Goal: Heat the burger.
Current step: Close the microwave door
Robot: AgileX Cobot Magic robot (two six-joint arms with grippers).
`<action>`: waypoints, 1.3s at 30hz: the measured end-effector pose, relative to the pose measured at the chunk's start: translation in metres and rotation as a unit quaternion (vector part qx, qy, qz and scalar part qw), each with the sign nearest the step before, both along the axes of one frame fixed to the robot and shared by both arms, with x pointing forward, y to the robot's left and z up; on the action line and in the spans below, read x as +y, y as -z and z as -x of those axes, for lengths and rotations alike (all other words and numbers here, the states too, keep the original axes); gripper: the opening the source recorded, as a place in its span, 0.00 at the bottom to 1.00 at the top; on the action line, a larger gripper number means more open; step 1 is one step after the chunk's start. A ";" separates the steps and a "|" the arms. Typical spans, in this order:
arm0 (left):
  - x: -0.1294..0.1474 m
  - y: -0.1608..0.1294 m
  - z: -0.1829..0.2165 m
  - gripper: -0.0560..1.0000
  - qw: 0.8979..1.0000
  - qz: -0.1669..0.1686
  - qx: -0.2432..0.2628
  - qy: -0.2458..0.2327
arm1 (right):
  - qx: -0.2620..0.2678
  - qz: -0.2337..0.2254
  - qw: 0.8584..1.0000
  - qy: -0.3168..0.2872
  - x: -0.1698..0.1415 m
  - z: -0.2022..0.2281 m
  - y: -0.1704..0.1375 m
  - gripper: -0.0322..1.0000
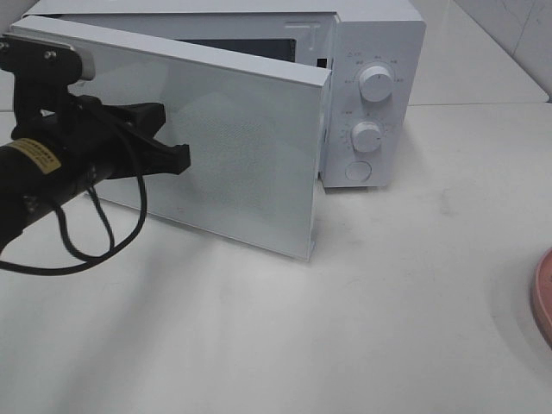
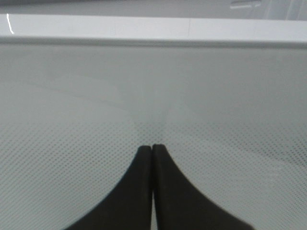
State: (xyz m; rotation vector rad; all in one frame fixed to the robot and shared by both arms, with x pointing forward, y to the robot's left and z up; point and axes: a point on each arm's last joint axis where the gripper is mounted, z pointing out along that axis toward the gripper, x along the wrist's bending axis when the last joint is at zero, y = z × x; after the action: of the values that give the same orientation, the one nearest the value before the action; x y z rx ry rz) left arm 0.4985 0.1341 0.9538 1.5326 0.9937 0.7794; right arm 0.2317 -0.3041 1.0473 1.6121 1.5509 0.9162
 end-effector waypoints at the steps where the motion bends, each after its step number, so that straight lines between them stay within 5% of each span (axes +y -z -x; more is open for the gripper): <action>1: -0.003 0.000 -0.002 0.05 1.000 0.000 -0.001 -0.001 | 0.000 0.000 1.000 0.000 0.000 0.000 0.000 0.76; 19: -0.053 -0.008 -0.047 0.05 0.999 0.040 0.002 -0.036 | 0.000 0.000 1.000 0.000 0.000 0.000 0.000 0.76; 39: -0.092 -0.005 -0.074 0.05 0.999 -0.002 0.051 -0.012 | 0.000 0.000 1.000 0.000 0.000 0.000 0.000 0.76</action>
State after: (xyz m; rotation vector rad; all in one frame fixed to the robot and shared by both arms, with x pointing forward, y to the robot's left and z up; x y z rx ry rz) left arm 0.5724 0.0421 0.9591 1.5791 1.0884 0.7260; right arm 0.2317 -0.3041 1.0473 1.6121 1.5509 0.9162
